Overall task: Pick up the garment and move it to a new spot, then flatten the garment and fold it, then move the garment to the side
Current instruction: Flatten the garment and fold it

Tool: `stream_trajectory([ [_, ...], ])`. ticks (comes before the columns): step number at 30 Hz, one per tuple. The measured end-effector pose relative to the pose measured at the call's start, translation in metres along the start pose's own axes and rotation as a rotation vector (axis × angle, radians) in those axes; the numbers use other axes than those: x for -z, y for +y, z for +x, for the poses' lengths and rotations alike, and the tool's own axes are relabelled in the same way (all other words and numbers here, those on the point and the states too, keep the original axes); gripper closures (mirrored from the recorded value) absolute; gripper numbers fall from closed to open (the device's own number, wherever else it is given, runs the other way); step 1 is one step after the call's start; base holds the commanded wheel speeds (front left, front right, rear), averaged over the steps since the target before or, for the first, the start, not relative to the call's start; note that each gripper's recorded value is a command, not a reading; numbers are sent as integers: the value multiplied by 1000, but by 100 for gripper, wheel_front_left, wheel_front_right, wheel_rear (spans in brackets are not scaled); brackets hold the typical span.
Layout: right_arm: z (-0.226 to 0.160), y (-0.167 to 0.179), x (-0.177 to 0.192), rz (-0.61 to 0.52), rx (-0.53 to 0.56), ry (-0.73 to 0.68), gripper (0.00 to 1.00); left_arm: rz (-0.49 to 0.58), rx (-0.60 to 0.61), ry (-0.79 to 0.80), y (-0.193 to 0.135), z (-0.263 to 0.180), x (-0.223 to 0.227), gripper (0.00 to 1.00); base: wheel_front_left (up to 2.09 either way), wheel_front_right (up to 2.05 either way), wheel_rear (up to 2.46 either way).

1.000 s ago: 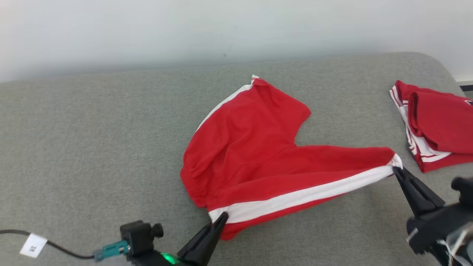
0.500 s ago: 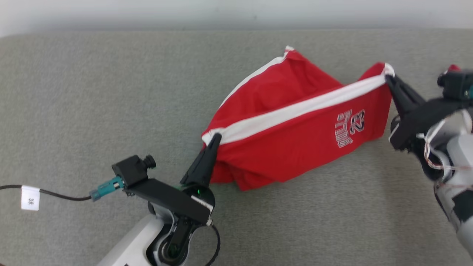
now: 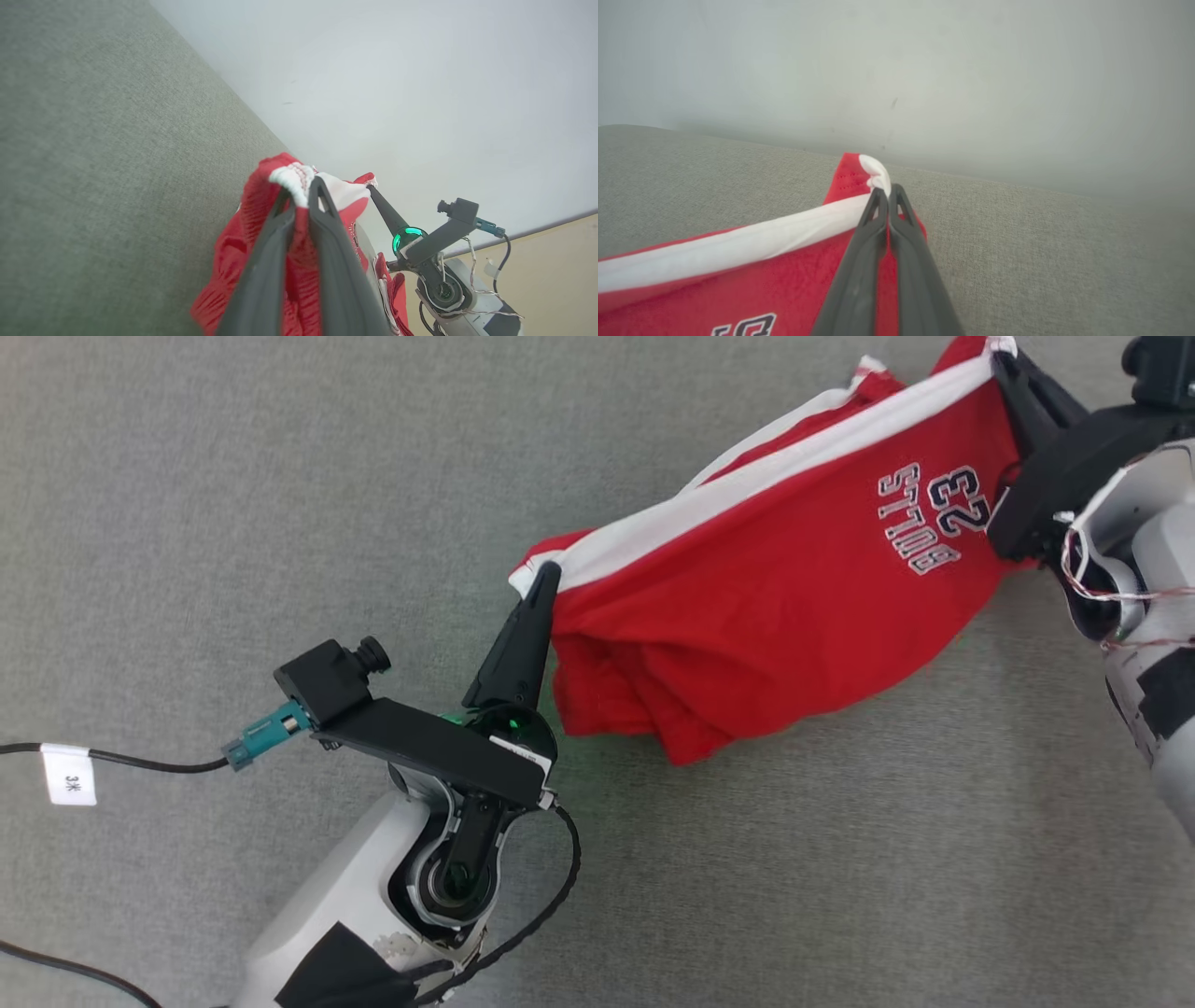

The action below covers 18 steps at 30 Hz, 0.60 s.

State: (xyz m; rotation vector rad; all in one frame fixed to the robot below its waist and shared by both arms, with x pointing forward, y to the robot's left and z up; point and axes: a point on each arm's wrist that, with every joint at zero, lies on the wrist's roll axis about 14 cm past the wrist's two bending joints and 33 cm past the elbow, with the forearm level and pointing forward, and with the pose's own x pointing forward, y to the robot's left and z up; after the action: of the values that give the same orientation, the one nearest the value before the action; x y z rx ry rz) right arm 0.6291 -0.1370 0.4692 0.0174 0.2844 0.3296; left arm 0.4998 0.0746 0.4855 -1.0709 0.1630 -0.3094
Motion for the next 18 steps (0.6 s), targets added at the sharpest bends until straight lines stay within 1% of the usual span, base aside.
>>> stream_trajectory([
  [3, 22, 15, 10, -21, -34, 3, 100, 20, -40, -21, 17, 1, -6, 100, 0, 0, 0],
  [8, 39, 25, 23, -5, -53, -3, 100, 68, -70, -48, 31, 0, -14, 100, 0, 0, 0],
  [9, 41, 25, 26, -3, -54, 0, 75, 64, -77, -52, 33, 0, -14, 93, 0, 0, 0],
  [10, 43, 26, 30, 1, -54, 3, 27, 64, -83, -51, 35, 0, -13, 69, 0, 0, 0],
  [11, 45, 27, 34, 4, -54, 7, 0, 66, -86, -52, 36, 0, -13, 51, 0, 0, 0],
  [12, 45, 28, 37, 6, -55, 10, 0, 70, -88, -57, 37, 0, -14, 0, 0, 0, 0],
  [14, 45, 31, 37, 12, -61, -8, 0, 79, -93, -61, 39, 0, -15, 0, 0, 0, 0],
  [18, 39, 29, 22, 19, -56, -74, 0, 156, -88, -45, 38, -2, -13, 0, 0, 0, 0],
])
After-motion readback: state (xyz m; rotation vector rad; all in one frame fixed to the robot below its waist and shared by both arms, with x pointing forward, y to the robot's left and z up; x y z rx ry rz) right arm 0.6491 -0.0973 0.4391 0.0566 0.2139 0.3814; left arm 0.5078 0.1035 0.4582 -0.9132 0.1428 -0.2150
